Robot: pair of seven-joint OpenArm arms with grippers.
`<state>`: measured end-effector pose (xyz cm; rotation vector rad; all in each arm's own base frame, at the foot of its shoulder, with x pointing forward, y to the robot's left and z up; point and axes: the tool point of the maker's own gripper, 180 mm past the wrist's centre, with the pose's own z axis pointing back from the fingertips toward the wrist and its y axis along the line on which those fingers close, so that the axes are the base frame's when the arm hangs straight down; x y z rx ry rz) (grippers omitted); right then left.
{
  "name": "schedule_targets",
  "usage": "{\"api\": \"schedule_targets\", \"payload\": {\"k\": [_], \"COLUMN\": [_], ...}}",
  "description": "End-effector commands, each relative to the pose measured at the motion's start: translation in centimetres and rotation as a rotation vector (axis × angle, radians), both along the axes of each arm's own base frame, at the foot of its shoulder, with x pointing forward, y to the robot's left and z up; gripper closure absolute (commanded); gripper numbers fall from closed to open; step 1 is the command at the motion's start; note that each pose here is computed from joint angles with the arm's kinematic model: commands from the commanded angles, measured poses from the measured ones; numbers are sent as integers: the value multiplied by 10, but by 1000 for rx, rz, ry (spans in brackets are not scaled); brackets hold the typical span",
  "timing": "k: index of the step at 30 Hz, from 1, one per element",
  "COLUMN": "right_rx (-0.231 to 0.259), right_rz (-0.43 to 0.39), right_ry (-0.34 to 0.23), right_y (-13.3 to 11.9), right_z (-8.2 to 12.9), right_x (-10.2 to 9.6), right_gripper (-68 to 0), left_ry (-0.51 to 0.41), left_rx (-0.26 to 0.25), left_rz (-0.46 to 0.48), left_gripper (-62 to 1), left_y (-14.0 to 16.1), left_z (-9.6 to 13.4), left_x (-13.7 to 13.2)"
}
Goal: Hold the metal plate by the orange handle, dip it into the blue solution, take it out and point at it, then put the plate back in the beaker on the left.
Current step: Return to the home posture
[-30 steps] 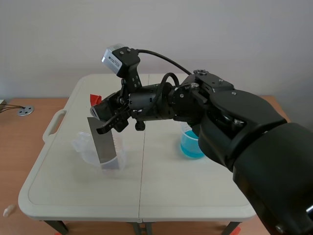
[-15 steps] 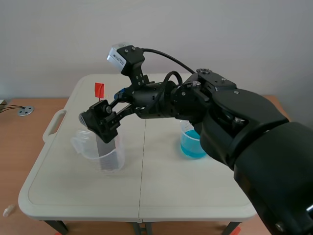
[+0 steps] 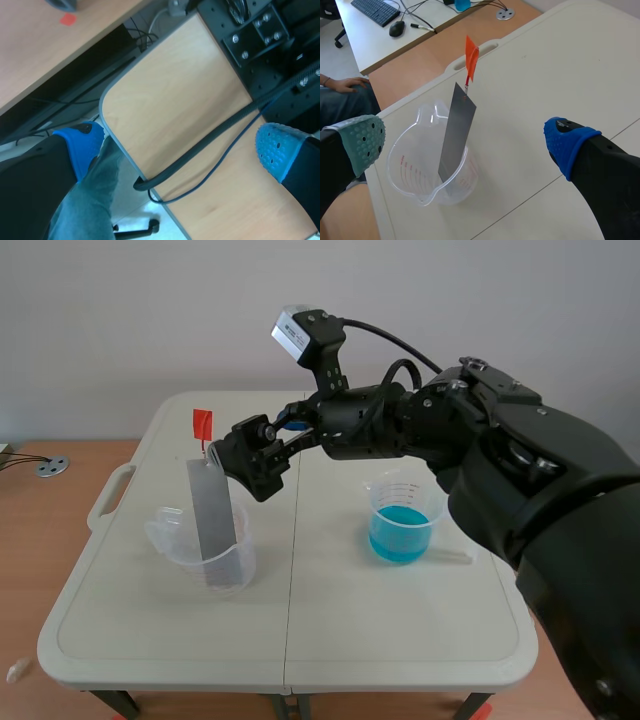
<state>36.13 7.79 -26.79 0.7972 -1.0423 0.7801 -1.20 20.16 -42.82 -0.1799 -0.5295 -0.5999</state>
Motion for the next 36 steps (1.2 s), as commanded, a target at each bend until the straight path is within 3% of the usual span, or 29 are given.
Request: {"api": "schedule_targets", "payload": {"k": [1,4,7,12,17,25,30,36], "right_rx": [46,50,27,9,6,5,-14,-26], "right_rz": [-23,-55,-75,-91,-102,-113,-101,-111], "right_ry": [-52,-78,-103,-136,-142,-118,-108,-109], "right_y": [-10,-28,-45,-68,-87,-111,-117,-125], "right_z": [23,29,31,36,42,47,48,53], "right_x": [7,6,-2,-21,-45,-81,-104,-126], "right_gripper": [-665,-665,-665,-665,-665,-665,-664,-664], "left_ry": [-11,-127,-276,-539,-737,-916,-966,-962], "left_rx": [-6,37,73,122,60,-38,-105,-214], "left_rz": [0,105,177,156,102,118,93,51], "left_gripper": [-623,-623,-623,-623,-623,-623,-623,-623], "left_y": [-4,24,54,76,57,35,15,-22], "left_z": [5,25,62,135,195,248,261,255], "left_x": [4,41,88,159,205,252,267,273]}}
